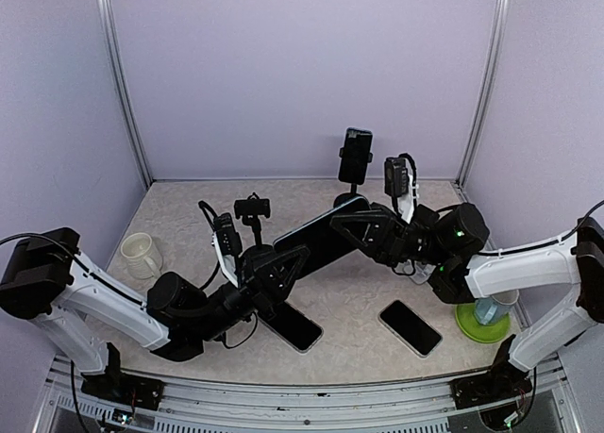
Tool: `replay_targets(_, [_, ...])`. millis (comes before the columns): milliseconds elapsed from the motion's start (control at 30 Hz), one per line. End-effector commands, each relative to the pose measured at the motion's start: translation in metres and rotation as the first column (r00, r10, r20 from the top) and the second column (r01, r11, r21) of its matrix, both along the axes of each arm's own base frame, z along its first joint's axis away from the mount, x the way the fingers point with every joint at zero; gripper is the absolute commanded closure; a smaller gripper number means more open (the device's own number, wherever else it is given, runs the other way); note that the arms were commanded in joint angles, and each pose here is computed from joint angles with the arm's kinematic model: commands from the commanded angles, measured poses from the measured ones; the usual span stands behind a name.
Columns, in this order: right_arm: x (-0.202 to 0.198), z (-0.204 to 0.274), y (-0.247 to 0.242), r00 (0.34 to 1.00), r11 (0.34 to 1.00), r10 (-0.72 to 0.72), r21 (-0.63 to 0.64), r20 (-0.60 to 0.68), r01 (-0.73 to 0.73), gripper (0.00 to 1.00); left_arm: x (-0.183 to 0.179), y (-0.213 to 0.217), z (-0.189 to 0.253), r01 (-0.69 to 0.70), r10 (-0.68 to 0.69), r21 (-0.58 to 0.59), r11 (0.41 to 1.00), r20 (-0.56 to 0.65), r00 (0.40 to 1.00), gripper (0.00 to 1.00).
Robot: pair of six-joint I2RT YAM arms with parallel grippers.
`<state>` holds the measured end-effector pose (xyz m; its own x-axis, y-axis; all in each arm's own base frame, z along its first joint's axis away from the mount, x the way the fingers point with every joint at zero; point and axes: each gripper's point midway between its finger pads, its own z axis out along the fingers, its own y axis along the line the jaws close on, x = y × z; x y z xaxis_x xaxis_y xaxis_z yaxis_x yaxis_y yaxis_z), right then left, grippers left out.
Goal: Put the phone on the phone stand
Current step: Pass from the left arm to the right
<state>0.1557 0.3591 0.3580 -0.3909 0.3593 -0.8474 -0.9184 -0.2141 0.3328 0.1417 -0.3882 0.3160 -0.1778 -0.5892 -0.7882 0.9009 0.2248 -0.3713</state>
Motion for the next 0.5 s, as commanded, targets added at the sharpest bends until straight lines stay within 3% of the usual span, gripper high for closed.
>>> replay_targets(0, [-0.013,0.019,-0.003,0.997,0.998,0.018,0.053,0.076,-0.023,1.00,0.012,0.002,-0.008,-0.060,0.060,0.022,0.998,-0.019,0.998,0.85])
replay_targets(233, [-0.007,0.025,-0.002,0.995,1.000,-0.024,0.023,0.098,0.022,1.00,0.009,0.012,-0.009,-0.063,0.063,0.028,0.998,-0.013,0.998,0.38])
replay_targets(467, [0.010,0.025,-0.003,0.987,0.991,-0.112,-0.061,0.115,0.120,1.00,0.007,0.024,-0.011,-0.078,0.080,0.081,0.994,-0.022,0.997,0.16])
